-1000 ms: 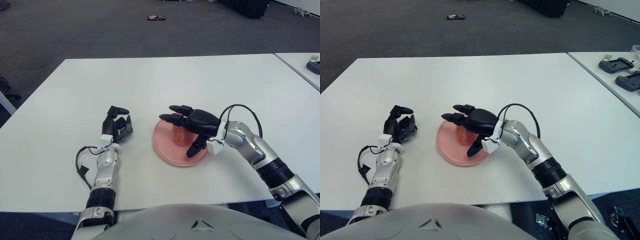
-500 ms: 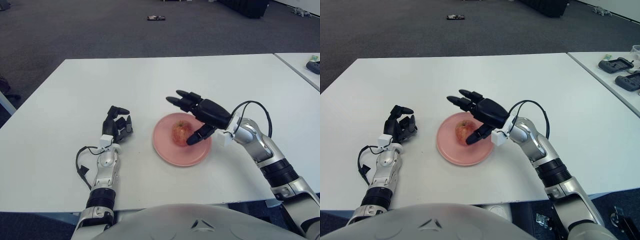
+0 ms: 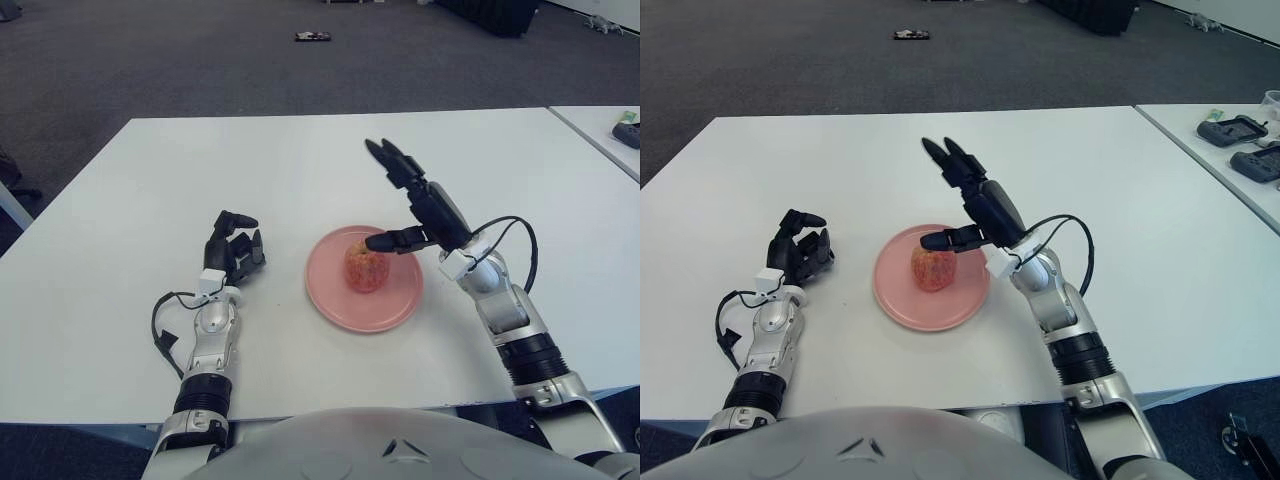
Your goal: Put the apple into the plate.
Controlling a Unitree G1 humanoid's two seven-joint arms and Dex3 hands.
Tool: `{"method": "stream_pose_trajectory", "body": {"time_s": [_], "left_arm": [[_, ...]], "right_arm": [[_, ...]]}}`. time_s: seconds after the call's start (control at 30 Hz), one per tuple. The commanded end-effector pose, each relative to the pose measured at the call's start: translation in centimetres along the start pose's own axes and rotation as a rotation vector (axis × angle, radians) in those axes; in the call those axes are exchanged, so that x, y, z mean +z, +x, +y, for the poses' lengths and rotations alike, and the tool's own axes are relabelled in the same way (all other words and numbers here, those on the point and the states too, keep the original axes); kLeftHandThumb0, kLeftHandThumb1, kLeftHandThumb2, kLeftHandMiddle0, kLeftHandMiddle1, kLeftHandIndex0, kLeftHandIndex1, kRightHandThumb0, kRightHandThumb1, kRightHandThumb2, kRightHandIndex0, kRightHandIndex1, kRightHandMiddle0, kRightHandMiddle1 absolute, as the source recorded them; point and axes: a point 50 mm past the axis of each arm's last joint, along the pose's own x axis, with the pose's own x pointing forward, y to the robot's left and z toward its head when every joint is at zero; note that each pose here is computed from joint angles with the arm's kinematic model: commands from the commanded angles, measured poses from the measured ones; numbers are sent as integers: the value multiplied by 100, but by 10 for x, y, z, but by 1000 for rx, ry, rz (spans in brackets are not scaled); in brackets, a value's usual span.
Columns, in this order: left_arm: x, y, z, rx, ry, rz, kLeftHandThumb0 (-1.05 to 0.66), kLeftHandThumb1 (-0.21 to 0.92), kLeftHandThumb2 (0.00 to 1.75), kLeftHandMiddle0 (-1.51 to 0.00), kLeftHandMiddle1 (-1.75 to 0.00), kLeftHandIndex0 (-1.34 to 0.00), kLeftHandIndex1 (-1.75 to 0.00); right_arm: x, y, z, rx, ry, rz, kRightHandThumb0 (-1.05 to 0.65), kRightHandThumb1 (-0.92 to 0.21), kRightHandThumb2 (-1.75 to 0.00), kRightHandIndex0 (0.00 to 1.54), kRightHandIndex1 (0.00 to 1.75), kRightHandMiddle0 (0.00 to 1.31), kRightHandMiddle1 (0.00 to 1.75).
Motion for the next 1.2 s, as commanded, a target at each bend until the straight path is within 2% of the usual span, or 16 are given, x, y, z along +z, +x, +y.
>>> {"method": "stream_pose_trajectory", "body": {"time_s": [0.0, 0.07, 0.17, 0.27, 0.37, 0.5, 0.73, 0.93, 1.17], "left_arm": [[-22, -14, 1, 8, 2, 125, -41, 54, 104, -97, -175, -44, -175], [-22, -14, 0, 8, 1, 125, -41, 54, 104, -97, -175, -44, -175], [-23, -14, -1, 10, 0, 128, -41, 55, 104, -96, -175, -43, -175], [-22, -15, -1, 12, -1, 132, -41, 55, 103, -95, -175, -43, -175], [-22, -15, -2, 14, 0, 133, -41, 55, 103, -96, -175, -43, -175], [-21, -15, -2, 14, 9, 131, -41, 54, 104, -97, -175, -44, -175], [-20, -15, -1, 15, 28, 109, -42, 53, 105, -100, -175, -45, -175], [-20, -15, 0, 16, 26, 105, -41, 54, 104, -99, -175, -44, -175], [-21, -16, 1, 15, 24, 114, -41, 56, 102, -97, -175, -42, -175]], "right_arm": [[-6, 2, -6, -130, 9, 16, -52, -58, -87, 19, 12, 0, 60], [-6, 2, -6, -175, 28, 21, -48, -61, -93, 20, 28, 0, 78], [-13, -1, -7, -238, 55, 59, -45, -66, -97, 16, 52, 0, 93], [-17, -2, -7, -301, 58, 95, -42, -70, -102, 16, 70, 0, 112], [-20, -3, -7, -334, 44, 122, -40, -73, -106, 19, 81, 4, 123], [-28, -5, -5, -382, 49, 207, -38, -77, -109, 24, 88, 9, 129], [-45, -24, 6, -442, 56, 398, -35, -81, -114, 35, 100, 20, 136], [-53, -41, 12, -417, 44, 506, -36, -82, -114, 43, 105, 24, 140], [-60, -52, 13, -372, 55, 584, -38, -84, -110, 46, 107, 26, 140]]}}
